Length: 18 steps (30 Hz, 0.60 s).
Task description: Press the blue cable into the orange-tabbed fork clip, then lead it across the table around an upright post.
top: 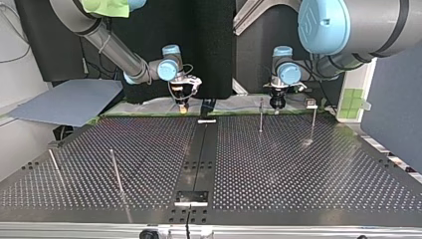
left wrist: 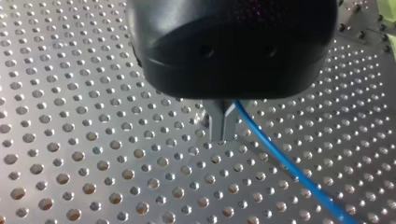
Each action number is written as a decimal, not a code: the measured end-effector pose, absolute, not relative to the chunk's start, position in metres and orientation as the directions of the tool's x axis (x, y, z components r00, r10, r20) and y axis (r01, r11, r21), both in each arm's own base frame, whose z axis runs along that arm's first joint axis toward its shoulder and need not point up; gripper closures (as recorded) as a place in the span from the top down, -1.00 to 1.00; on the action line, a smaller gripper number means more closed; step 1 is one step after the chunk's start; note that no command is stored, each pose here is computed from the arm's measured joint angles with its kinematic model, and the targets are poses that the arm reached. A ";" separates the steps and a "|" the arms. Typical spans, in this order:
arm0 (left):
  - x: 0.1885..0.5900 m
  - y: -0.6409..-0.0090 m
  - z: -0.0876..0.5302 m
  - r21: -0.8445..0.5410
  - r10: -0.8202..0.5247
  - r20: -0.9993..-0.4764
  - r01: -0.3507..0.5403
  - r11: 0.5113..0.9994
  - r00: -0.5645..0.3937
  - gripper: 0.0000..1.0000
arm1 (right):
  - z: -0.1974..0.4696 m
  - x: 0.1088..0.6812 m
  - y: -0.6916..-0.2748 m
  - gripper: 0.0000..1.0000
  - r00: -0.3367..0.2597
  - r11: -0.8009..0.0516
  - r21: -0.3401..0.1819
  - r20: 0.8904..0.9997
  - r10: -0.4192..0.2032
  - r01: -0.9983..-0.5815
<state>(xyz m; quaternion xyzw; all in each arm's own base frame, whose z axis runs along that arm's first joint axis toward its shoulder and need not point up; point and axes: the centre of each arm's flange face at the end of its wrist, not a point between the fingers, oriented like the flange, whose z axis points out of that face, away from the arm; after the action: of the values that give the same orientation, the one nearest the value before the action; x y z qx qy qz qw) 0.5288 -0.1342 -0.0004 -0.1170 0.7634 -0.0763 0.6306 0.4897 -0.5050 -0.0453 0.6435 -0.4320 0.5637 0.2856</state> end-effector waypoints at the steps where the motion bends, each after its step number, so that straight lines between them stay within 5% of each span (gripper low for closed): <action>1: 0.529 -0.134 0.000 -0.265 -0.275 -0.945 -0.081 0.961 -0.177 -1.00 | -0.045 0.489 -0.507 -1.00 -0.008 -0.461 -0.119 0.972 -0.236 -0.879; 2: 0.529 -0.134 0.000 -0.266 -0.275 -0.945 -0.077 0.961 -0.177 -0.73 | -0.044 0.488 -0.508 -1.00 -0.007 -0.460 -0.119 0.972 -0.236 -0.880; 3: 0.530 -0.134 0.000 -0.267 -0.276 -0.945 -0.074 0.961 -0.175 -0.73 | -0.044 0.488 -0.509 -1.00 -0.007 -0.459 -0.118 0.971 -0.237 -0.881; 5: 0.531 -0.133 0.001 -0.268 -0.276 -0.947 -0.068 0.961 -0.166 -0.15 | -0.044 0.487 -0.510 -1.00 -0.005 -0.457 -0.117 0.971 -0.239 -0.882; 6: 0.532 -0.133 0.001 -0.269 -0.276 -0.948 -0.068 0.961 -0.161 -0.15 | -0.044 0.487 -0.510 -1.00 -0.003 -0.457 -0.116 0.971 -0.240 -0.882; 8: 0.534 -0.132 0.002 -0.269 -0.277 -0.950 -0.068 0.961 -0.148 0.42 | -0.044 0.486 -0.510 -1.00 0.001 -0.457 -0.113 0.970 -0.242 -0.882; 14: 0.536 -0.130 0.004 -0.271 -0.277 -0.952 -0.062 0.961 -0.132 1.00 | -0.044 0.486 -0.510 -1.00 0.004 -0.457 -0.111 0.970 -0.243 -0.883; 18: 0.535 -0.128 0.003 -0.265 -0.273 -0.951 -0.075 0.961 -0.141 1.00 | -0.044 0.486 -0.510 -1.00 0.005 -0.456 -0.110 0.970 -0.244 -0.883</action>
<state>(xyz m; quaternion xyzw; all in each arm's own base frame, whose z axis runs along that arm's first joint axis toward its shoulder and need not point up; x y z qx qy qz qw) 0.5350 -0.1279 0.0027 -0.1159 0.7515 -0.0769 0.6449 0.4859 -0.5099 -0.0442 0.6478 -0.4348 0.5555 0.2877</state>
